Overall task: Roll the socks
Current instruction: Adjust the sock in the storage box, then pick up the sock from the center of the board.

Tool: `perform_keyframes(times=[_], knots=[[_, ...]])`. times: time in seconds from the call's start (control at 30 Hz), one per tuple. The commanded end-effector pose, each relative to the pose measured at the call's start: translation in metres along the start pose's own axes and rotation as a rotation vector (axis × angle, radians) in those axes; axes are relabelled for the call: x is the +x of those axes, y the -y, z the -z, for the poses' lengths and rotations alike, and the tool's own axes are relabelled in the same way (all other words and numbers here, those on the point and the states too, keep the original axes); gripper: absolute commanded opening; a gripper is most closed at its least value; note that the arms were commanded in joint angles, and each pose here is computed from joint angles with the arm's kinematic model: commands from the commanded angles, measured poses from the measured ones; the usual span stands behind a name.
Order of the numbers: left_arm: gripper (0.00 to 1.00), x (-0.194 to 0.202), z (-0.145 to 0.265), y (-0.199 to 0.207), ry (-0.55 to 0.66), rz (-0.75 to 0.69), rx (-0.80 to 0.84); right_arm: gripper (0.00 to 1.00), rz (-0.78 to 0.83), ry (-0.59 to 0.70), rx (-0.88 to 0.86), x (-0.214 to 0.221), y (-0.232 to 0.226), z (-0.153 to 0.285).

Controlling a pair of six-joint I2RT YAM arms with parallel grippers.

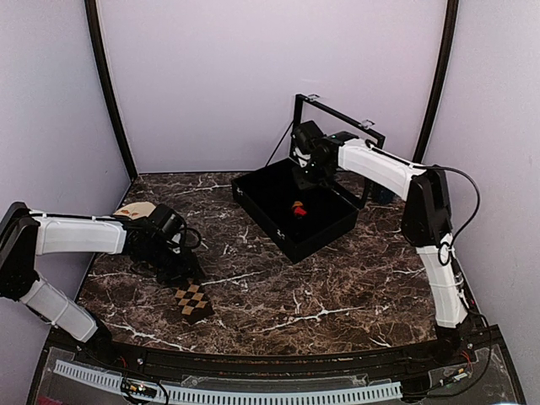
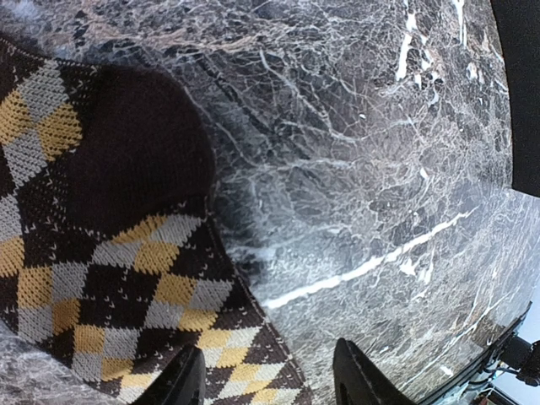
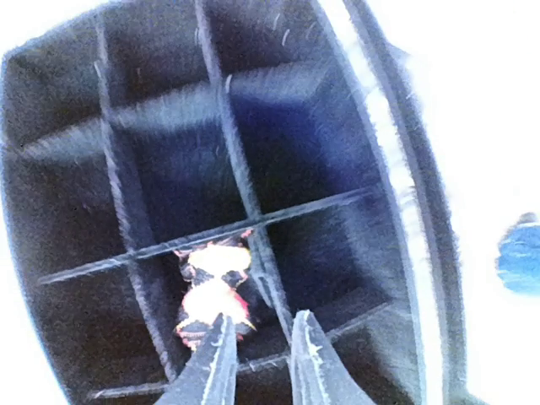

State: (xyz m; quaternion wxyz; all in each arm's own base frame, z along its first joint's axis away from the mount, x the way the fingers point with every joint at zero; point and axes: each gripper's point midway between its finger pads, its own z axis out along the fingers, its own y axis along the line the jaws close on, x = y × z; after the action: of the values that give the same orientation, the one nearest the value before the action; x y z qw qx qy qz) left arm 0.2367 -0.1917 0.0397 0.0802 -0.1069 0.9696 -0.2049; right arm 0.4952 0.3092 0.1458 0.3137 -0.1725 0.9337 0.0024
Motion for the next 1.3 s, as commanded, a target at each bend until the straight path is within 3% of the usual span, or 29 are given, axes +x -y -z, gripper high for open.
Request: perform_keyframes(times=[0.0, 0.17, 0.43, 0.67, 0.93, 1.27], knots=[[0.55, -0.011, 0.013, 0.009, 0.05, 0.0, 0.024, 0.27, -0.033, 0.144, 0.017, -0.037, 0.012, 0.043], [0.55, -0.016, 0.019, 0.012, 0.066, 0.004, 0.017, 0.34, 0.013, 0.18, -0.043, -0.027, -0.009, 0.068], [0.55, -0.014, 0.022, -0.001, 0.086, 0.041, -0.024, 0.4, 0.153, 0.221, -0.405, 0.048, -0.11, 0.121], [0.57, -0.014, 0.03, -0.018, 0.175, 0.199, -0.007, 0.44, 0.293, 0.2, -0.581, 0.123, -0.186, 0.149], [0.62, -0.038, 0.052, -0.038, 0.307, 0.323, -0.038, 0.48, 0.466, 0.163, -0.696, 0.178, -0.25, 0.159], [0.73, -0.032, 0.038, -0.05, 0.202, 0.351, 0.002, 0.49, 0.509, 0.19, -0.726, 0.178, -0.275, 0.166]])
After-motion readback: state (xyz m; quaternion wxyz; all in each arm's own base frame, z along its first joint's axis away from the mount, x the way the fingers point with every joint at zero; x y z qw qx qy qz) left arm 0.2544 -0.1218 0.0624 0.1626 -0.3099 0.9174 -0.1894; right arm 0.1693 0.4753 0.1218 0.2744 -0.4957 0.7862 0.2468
